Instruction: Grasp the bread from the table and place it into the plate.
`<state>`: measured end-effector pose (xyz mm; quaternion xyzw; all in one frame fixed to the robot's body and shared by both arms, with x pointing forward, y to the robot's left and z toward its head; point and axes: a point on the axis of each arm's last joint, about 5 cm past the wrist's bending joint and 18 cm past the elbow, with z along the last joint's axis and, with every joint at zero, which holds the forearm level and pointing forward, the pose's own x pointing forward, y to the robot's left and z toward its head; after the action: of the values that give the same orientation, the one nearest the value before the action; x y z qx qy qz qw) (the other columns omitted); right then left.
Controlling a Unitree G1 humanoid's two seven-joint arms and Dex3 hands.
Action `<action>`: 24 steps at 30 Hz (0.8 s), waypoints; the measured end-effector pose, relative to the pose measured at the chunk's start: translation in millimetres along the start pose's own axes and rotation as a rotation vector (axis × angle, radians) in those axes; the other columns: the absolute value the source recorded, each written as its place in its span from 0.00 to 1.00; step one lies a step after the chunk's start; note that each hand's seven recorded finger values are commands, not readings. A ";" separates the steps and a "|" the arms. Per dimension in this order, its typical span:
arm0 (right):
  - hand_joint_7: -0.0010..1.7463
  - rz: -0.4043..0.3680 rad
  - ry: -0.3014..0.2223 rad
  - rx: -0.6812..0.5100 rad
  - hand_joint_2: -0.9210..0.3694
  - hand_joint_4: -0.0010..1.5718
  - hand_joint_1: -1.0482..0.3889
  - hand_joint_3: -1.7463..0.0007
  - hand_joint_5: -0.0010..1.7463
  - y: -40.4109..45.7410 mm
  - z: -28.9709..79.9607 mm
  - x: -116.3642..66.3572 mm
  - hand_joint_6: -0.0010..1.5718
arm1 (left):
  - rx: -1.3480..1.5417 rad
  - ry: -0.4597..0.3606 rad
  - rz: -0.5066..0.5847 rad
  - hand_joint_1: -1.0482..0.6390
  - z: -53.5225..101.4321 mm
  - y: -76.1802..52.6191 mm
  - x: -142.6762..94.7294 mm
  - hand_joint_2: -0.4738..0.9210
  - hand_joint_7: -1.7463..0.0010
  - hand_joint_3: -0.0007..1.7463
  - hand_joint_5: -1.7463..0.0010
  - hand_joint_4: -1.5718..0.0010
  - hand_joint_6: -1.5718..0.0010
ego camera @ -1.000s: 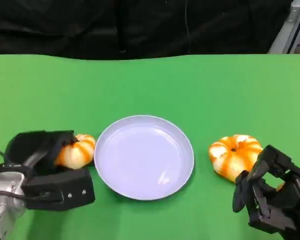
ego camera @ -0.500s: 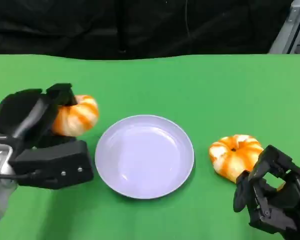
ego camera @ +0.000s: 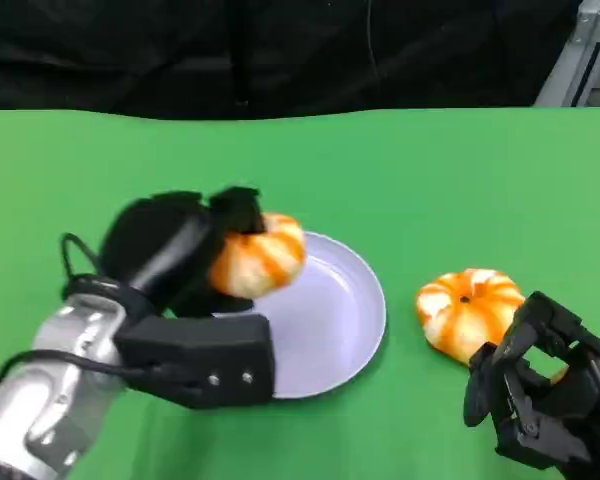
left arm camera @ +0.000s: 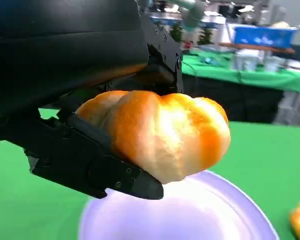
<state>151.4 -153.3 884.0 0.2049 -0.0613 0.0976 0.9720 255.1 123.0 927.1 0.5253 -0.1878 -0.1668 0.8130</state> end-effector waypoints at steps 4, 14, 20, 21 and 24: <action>0.93 0.002 -0.001 0.001 0.36 0.56 0.62 0.26 1.00 0.6 -0.2 0.2 0.44 | -0.019 -0.020 -0.031 0.56 4.9 -9.5 2.5 0.99 0.11 0.18 0.00 0.52 0.58; 0.94 -0.003 0.001 -0.001 0.37 0.56 0.63 0.26 1.00 1.1 -0.3 0.3 0.44 | -0.051 -0.048 -0.084 0.24 0.5 -26.6 5.7 1.00 0.95 0.18 0.92 0.60 0.53; 0.94 -0.003 -0.004 0.011 0.37 0.56 0.63 0.26 1.00 1.3 0.3 0.3 0.45 | -0.013 -0.049 -0.131 0.06 -7.9 -30.2 1.3 1.00 1.00 0.28 1.00 0.86 0.75; 0.94 -0.003 -0.004 0.012 0.37 0.56 0.63 0.25 1.00 1.4 0.3 0.4 0.45 | -0.010 -0.050 -0.142 0.03 -8.0 -29.9 1.5 1.00 1.00 0.31 1.00 0.93 0.81; 0.94 -0.001 -0.004 0.012 0.38 0.56 0.63 0.25 1.00 1.6 0.2 0.5 0.45 | 0.006 -0.037 -0.240 0.00 -12.4 -28.7 1.3 1.00 1.00 0.36 1.00 0.99 0.90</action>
<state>151.5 -151.9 884.9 0.2110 -0.0624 0.0969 0.9707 260.0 120.9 896.3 0.5434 -0.1390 -0.2719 0.7820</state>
